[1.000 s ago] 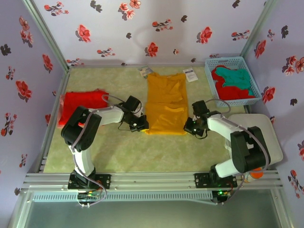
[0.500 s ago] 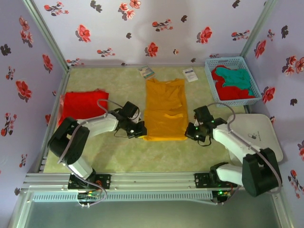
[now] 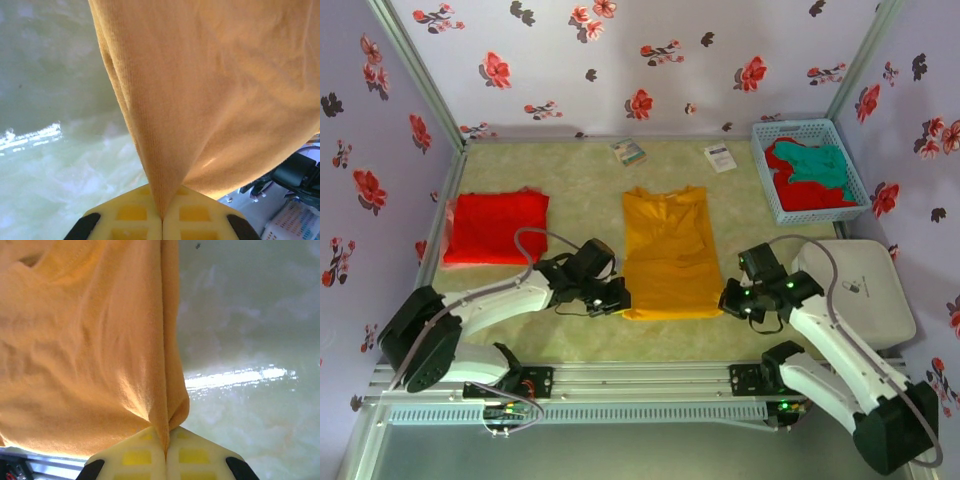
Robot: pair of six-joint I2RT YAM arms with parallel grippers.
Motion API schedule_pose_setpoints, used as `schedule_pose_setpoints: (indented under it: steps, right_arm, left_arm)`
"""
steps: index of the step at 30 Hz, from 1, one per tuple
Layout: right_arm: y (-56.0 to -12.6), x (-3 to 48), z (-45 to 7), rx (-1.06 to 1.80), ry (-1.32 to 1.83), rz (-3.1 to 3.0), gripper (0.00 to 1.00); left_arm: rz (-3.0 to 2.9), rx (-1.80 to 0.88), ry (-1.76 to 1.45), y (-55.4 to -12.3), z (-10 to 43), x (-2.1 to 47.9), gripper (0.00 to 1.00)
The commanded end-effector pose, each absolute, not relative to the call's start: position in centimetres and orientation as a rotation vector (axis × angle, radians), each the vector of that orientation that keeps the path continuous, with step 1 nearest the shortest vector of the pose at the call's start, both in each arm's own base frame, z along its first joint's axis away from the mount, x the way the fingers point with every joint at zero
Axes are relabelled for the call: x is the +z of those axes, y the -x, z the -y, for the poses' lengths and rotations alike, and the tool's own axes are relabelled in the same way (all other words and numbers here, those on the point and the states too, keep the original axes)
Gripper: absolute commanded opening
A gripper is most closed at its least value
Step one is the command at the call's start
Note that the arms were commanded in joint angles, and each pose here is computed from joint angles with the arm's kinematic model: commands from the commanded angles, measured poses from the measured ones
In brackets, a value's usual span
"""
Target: Fold and stack the t-shirts
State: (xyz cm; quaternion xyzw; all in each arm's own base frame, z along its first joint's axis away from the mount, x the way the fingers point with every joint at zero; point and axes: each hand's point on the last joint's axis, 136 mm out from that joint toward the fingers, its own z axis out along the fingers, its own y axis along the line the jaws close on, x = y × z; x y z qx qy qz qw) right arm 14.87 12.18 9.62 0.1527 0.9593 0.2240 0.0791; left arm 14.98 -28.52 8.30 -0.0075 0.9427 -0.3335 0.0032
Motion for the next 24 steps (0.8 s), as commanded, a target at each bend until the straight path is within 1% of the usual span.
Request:
schedule_pose_setpoints:
  steps: [1,7,12,18,24]
  right_arm:
    - [-14.0,11.4,-11.2,0.627,-0.559,-2.862,0.0]
    - [-15.0,12.9,-11.1,0.612,-0.565,-2.819,0.0]
    - [-16.8,14.4,-12.1,0.697,-0.58,-2.735,0.0]
    - [-19.3,15.9,-13.0,0.707,-0.552,-2.697,0.0]
    - [-21.5,17.4,-13.3,0.656,-0.531,-2.674,0.0]
  left_arm:
    - [-2.955,-0.99,0.135,-14.9,27.5,9.4,0.0]
    - [-2.871,-0.957,0.127,-15.8,26.5,12.1,0.0]
    - [-2.832,-0.968,0.066,-17.0,27.2,13.8,0.0]
    - [-2.851,-1.034,0.149,-18.8,27.7,14.2,0.0]
    - [-2.844,-1.014,0.188,-20.9,27.4,15.5,0.0]
